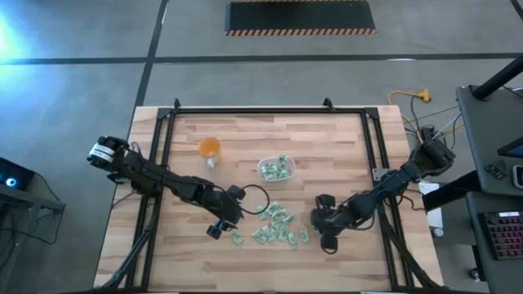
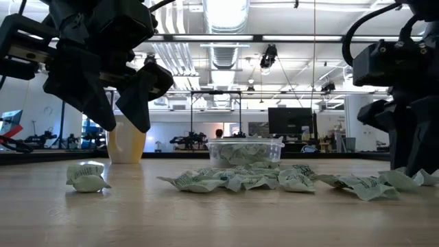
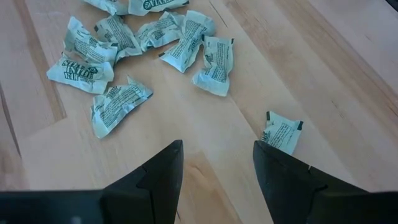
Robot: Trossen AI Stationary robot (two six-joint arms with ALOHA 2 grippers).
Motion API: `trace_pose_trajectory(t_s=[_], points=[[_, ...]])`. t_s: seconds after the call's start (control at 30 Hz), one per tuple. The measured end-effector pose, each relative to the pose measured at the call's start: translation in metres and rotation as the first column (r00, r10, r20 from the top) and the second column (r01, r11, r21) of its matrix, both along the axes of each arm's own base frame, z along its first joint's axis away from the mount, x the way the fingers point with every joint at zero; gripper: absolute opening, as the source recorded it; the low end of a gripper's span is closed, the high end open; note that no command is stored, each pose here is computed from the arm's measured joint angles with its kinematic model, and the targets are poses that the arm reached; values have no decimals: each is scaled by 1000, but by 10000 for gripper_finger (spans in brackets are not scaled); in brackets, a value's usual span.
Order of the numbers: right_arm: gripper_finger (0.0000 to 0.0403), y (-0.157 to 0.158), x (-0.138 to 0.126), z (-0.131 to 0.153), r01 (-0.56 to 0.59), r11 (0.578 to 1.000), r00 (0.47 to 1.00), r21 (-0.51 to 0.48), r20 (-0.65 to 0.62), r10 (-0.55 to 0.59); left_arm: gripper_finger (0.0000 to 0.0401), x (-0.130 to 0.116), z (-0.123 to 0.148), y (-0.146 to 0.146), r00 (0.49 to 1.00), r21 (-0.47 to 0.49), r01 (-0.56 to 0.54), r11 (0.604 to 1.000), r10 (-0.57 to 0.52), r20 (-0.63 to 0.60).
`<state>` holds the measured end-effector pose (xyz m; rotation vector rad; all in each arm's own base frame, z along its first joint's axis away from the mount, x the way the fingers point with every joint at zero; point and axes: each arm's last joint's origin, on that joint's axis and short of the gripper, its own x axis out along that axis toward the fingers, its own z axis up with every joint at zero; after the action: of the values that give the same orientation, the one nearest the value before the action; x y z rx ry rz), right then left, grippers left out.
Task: Pick and place Stevia / Truvia into bins
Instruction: Put the stevia packet into the transparent bin
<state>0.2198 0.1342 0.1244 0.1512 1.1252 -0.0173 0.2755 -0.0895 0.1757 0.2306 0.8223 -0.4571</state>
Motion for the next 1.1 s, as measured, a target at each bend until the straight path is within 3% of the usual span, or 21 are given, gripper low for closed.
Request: trace_pose_trajectory(t_s=[0.2,0.37,0.53,0.63,0.73,0.93,1.1], points=[[23,6,8,11,-92,996,995,-14,41,92,178,0,0,0,1000,0,0,1000,0,0],[10,8,15,20,-159,985,983,-67,82,164,178,0,0,0,1000,0,0,1000,0,0],[9,1,27,30,-156,940,964,-304,160,212,178,0,0,0,1000,5,-4,1000,4,2],[9,-13,36,35,-80,881,964,-467,189,188,178,0,0,0,1000,10,-8,1000,8,3],[9,-36,46,39,15,827,973,-562,199,118,178,0,0,1,1000,11,-9,1000,9,3],[9,-95,70,45,161,804,967,-572,252,-14,178,0,0,1,1000,12,-9,1000,9,4],[9,-142,81,48,177,882,953,-436,299,-44,178,0,0,1,1000,12,-9,1000,9,3]])
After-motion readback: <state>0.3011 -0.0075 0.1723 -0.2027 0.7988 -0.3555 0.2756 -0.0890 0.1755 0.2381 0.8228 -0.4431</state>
